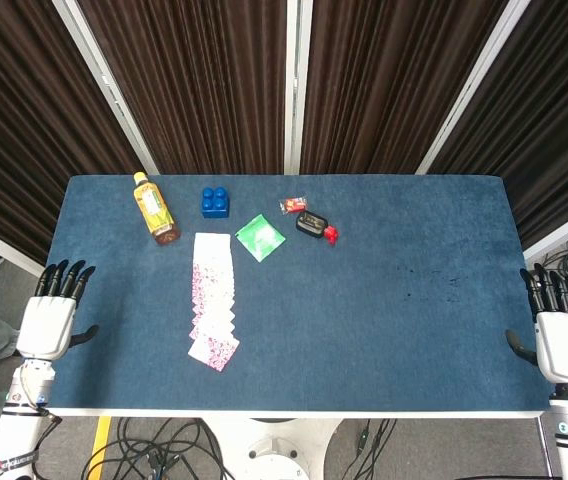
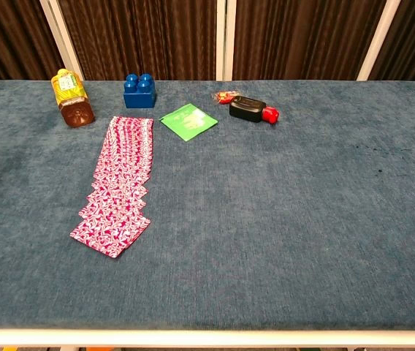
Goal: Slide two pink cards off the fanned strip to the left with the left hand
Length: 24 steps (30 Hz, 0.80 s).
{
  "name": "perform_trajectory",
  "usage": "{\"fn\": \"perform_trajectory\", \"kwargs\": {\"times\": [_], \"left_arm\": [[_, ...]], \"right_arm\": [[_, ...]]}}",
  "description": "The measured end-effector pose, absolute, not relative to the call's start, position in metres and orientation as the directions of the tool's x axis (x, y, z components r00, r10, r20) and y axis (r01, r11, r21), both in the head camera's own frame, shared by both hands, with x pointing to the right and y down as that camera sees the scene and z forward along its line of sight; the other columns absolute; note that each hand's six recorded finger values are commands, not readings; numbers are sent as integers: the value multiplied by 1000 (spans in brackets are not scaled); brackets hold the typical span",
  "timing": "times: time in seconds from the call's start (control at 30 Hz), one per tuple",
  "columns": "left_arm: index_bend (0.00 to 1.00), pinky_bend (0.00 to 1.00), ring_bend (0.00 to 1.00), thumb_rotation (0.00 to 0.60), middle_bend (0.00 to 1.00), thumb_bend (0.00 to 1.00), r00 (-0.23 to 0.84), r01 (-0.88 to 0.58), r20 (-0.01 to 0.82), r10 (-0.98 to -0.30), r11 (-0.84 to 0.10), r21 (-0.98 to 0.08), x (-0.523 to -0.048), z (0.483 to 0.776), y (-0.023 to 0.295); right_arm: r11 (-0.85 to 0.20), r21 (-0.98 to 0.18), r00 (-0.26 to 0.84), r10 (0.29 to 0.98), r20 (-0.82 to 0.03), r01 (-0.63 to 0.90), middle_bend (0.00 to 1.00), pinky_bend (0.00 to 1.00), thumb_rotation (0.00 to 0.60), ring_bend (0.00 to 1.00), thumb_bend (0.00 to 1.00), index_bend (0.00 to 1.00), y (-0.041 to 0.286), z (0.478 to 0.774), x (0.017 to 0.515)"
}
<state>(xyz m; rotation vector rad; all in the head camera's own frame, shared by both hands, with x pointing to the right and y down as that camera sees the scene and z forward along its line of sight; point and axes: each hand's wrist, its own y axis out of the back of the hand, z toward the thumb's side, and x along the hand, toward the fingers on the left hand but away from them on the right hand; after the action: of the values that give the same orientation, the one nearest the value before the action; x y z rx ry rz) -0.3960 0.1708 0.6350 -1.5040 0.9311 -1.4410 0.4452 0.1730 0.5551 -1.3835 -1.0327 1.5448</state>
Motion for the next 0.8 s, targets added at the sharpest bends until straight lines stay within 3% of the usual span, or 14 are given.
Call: {"fn": "perform_trajectory", "kwargs": {"times": [0.67, 0.73, 0.8], "left_arm": [[113, 93, 0, 600, 66, 125, 87, 26, 401, -912, -400, -916, -394, 635, 174], [113, 173, 51, 600, 82, 131, 103, 29, 401, -911, -400, -916, -392, 636, 174], [113, 401, 239, 600, 195, 146, 127, 34, 396, -909, -395, -918, -389, 636, 174]], "right_arm": [[-353, -936, -61, 934, -352, -2, 0, 0, 600, 0, 183, 0, 167, 556, 442], [-356, -934, -61, 933, -355, -3, 0, 0, 600, 0, 186, 0, 167, 556, 442], [-358, -934, -59, 932, -357, -2, 0, 0, 600, 0, 187, 0, 168, 555, 441]]}}
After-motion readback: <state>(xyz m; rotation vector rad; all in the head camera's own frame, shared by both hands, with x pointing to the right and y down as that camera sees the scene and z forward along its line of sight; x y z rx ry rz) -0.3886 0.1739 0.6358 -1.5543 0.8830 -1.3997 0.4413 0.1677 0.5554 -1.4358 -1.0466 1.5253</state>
